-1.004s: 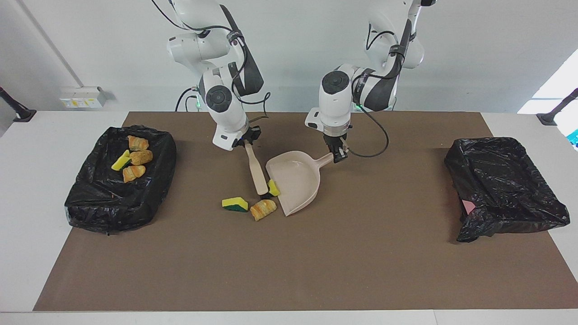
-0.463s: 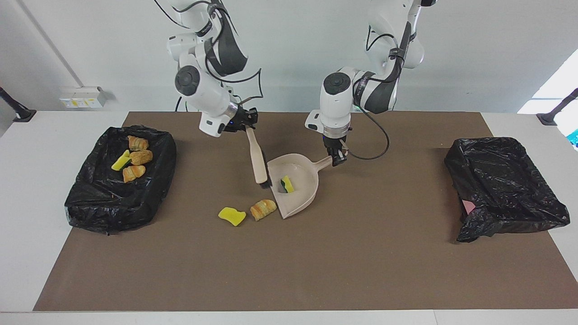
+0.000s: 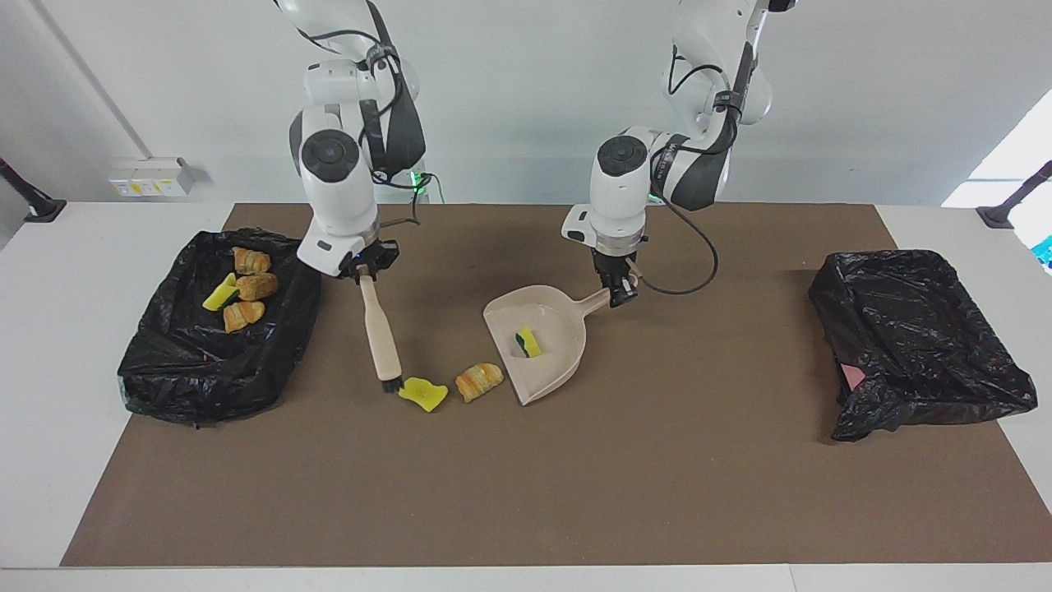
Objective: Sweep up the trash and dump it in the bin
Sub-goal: 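Sweep the remaining pieces with the right gripper into the left-held dustpan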
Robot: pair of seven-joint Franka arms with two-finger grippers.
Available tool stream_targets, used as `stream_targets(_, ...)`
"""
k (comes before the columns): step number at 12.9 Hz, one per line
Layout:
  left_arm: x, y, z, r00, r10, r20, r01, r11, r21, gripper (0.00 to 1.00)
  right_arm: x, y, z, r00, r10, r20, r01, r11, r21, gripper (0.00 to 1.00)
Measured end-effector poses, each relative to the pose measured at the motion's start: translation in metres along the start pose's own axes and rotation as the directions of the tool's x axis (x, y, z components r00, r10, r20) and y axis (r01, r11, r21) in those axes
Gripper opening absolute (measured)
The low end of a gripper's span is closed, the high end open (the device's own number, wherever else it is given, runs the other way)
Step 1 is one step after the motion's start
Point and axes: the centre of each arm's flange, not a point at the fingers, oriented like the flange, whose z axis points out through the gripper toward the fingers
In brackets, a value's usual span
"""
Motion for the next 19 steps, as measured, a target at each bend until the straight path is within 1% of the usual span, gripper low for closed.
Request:
stream_targets(2,0.000,0.000,0.000,1.000,0.000,0.001,0.000,1.000,-0.001,0.31,0.025,-0.007,0.035,0.999,-0.034,0.015,0.034,0.999,-0.006,0.26)
stream_targets(3,0.000,0.001,0.000,1.000,0.001,0.001,-0.001,1.000,-0.001,0.31,0.030,-0.016,0.043,0.999,-0.047,0.026,0.047,0.999,0.004,0.26)
stream_targets(4,0.000,0.001,0.000,1.000,0.001,0.001,-0.001,1.000,-0.001,0.31,0.035,-0.035,0.044,0.998,-0.056,0.025,0.055,0.998,0.033,0.26)
stream_targets(6,0.001,0.003,0.001,1.000,0.007,0.003,-0.007,1.000,-0.002,0.31,0.038,-0.094,0.031,0.997,-0.076,0.014,0.074,0.988,0.134,0.26)
stream_targets(7,0.001,0.005,0.003,1.000,0.018,0.005,-0.018,1.000,-0.004,0.31,0.036,-0.127,0.024,0.996,-0.092,0.021,0.086,0.980,0.182,0.26)
stream_targets(9,0.002,0.009,0.005,0.998,0.069,0.007,-0.069,0.998,-0.006,0.31,0.026,-0.174,0.014,0.992,-0.111,0.060,0.092,0.962,0.257,0.26)
stream_targets(11,0.002,0.009,0.007,0.996,0.093,-0.006,-0.093,0.996,0.004,0.31,0.014,-0.184,0.002,0.990,-0.094,0.102,0.055,0.940,0.337,0.26)
stream_targets(12,0.003,0.009,0.007,0.994,0.108,-0.019,-0.108,0.994,0.015,0.31,0.007,-0.184,-0.009,0.990,-0.082,0.116,0.031,0.921,0.388,0.26)
stream_targets(13,0.004,0.009,0.008,0.992,0.118,-0.035,-0.117,0.993,0.028,0.31,-0.001,-0.180,-0.023,0.990,-0.074,0.120,0.017,0.908,0.419,0.26)
stream_targets(15,0.001,0.002,0.014,0.990,0.114,-0.087,-0.109,0.992,0.056,0.31,-0.021,-0.166,-0.058,0.993,-0.041,0.115,-0.013,0.901,0.434,0.26)
stream_targets(17,-0.005,-0.006,0.018,0.984,0.100,-0.149,-0.094,0.994,0.050,0.31,-0.041,-0.154,-0.083,0.993,-0.022,0.119,-0.031,0.906,0.422,0.26)
stream_targets(18,-0.008,-0.011,0.019,0.979,0.094,-0.179,-0.088,0.995,0.039,0.31,-0.045,-0.152,-0.088,0.993,-0.011,0.118,-0.036,0.919,0.394,0.26)
stream_targets(19,-0.012,-0.017,0.019,0.976,0.088,-0.202,-0.084,0.996,0.027,0.31,-0.047,-0.153,-0.088,0.993,0.002,0.122,-0.045,0.936,0.350,0.26)
